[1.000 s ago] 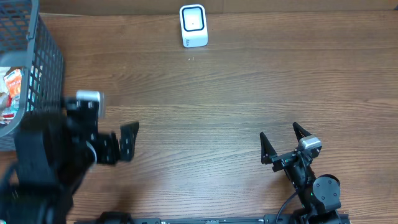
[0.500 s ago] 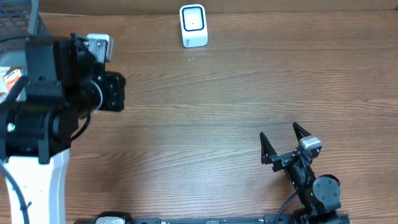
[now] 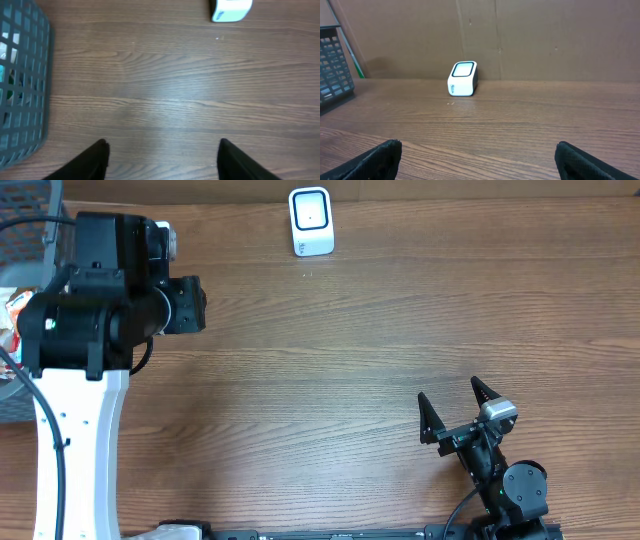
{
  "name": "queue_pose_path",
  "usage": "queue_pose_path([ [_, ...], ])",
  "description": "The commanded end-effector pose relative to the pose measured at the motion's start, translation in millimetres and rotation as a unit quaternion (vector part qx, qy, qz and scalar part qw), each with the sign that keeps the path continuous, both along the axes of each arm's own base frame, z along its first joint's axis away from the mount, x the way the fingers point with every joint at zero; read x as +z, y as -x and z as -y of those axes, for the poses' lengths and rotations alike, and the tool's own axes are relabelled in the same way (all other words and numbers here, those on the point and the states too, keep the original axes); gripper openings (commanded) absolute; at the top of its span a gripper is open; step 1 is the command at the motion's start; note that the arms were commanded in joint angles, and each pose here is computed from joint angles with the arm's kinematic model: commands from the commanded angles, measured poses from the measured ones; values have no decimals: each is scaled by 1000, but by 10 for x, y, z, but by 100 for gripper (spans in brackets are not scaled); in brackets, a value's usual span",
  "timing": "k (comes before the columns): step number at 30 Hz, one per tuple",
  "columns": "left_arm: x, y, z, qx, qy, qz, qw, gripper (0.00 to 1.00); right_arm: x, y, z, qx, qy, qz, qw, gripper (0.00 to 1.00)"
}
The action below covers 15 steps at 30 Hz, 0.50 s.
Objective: Scan the item barcode
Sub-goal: 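Move the left gripper over the grey basket and lower into it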
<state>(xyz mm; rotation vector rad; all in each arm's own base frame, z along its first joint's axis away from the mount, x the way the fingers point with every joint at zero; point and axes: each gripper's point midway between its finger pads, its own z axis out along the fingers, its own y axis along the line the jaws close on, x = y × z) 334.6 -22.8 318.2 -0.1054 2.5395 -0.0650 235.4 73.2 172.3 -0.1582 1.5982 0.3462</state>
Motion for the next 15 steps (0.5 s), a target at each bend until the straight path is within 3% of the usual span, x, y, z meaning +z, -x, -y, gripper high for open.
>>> queue_pose_path([
  [1, 23, -108, -44, 13, -13, 8, 1000, 63, -19, -1, 5, -1, -2, 1, 1000, 100],
  [6, -45, -212, -75, 22, -12, 4, 1000, 91, -19, -1, 5, -1, -2, 1, 1000, 100],
  [11, -47, -279, -250, 58, -19, 10, 998, 100, -19, -1, 5, -1, -2, 1, 1000, 100],
  [15, 75, -401, -606, 116, -39, 48, 991, 100, -19, -1, 5, -1, -2, 1, 1000, 100],
])
